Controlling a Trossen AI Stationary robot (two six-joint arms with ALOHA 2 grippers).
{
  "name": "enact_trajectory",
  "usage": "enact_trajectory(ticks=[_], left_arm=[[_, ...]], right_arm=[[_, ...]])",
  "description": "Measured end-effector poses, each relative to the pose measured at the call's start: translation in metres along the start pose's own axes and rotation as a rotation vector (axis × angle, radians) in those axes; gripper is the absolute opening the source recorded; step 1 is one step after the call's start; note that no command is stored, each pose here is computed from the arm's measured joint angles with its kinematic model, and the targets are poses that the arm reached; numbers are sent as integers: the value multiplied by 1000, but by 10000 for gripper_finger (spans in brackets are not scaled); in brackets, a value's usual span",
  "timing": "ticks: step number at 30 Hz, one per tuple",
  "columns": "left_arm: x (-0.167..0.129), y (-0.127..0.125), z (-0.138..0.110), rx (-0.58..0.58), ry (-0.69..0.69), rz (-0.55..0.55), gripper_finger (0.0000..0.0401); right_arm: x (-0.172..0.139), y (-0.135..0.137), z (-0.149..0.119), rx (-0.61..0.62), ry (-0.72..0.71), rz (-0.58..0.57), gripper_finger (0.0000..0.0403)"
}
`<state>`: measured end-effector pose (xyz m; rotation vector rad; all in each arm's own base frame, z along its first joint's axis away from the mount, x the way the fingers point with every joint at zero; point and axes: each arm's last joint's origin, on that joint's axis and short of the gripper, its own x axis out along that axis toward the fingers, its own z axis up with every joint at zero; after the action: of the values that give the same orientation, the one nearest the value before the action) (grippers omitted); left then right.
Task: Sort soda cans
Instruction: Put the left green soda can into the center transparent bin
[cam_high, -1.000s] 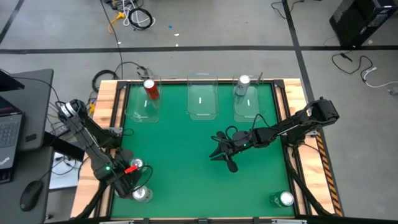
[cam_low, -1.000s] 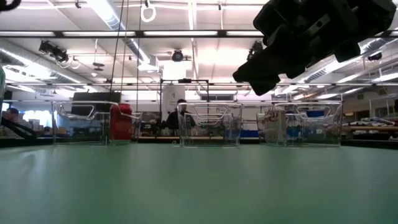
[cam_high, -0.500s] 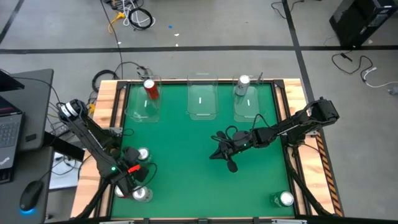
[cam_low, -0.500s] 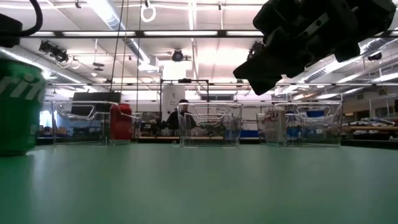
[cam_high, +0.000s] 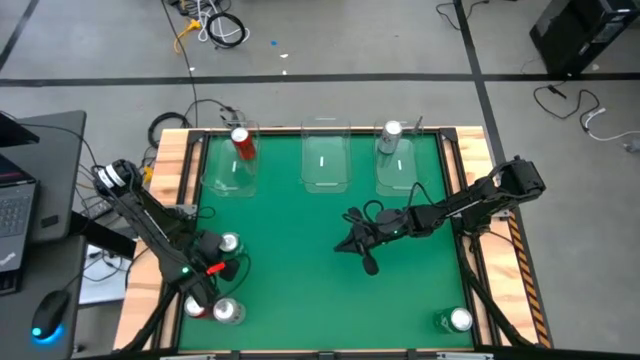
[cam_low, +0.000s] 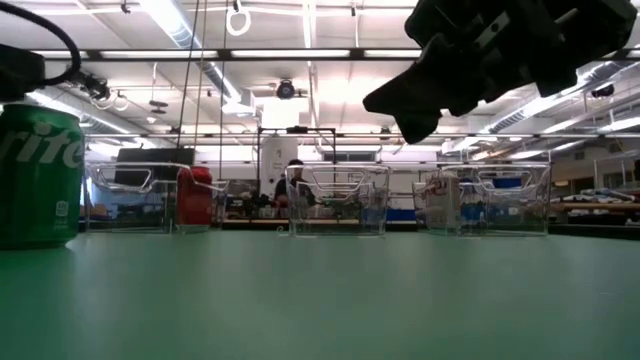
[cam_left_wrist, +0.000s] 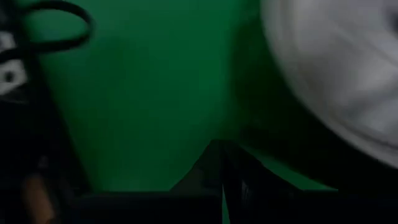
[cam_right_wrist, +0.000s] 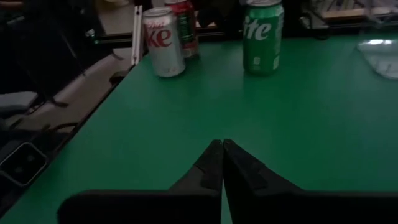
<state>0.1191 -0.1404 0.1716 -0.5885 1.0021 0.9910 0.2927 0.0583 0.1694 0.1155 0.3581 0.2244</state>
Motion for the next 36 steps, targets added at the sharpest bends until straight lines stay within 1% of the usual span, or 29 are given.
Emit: enact_trajectory(ticks=[2, 4, 8, 12, 14, 20, 24, 27, 31, 36], left_arm=[[0, 4, 2, 1, -23, 38, 0], [0, 5, 4, 3, -70, 37, 0], [0, 2, 6, 25, -165, -28, 0], [2, 0, 6, 46, -207, -81, 0], [9, 0, 3, 54, -209, -106, 0], [33, 3, -7, 25, -179, -181, 0], [40, 3, -9, 10, -186, -231, 0], [42, -2, -9, 21, -208, -282, 0], [42, -12, -5, 50, -280, -354, 0], [42, -22, 1, 82, -333, -397, 0]], right_arm=[[0, 0, 0, -1, -5, -15, 16], [0, -1, 0, -1, -7, -18, 15], [0, 0, 2, -2, -18, -17, 18], [0, -1, 3, -3, -33, -16, 21], [0, -1, 4, -3, -39, -17, 20], [0, -1, 4, -8, -45, -17, 17], [0, -1, 4, -5, -46, -17, 23], [0, -1, 5, -5, -53, -16, 26], [0, -1, 7, -6, -71, -14, 26], [0, -3, 7, -4, -74, -18, 23]])
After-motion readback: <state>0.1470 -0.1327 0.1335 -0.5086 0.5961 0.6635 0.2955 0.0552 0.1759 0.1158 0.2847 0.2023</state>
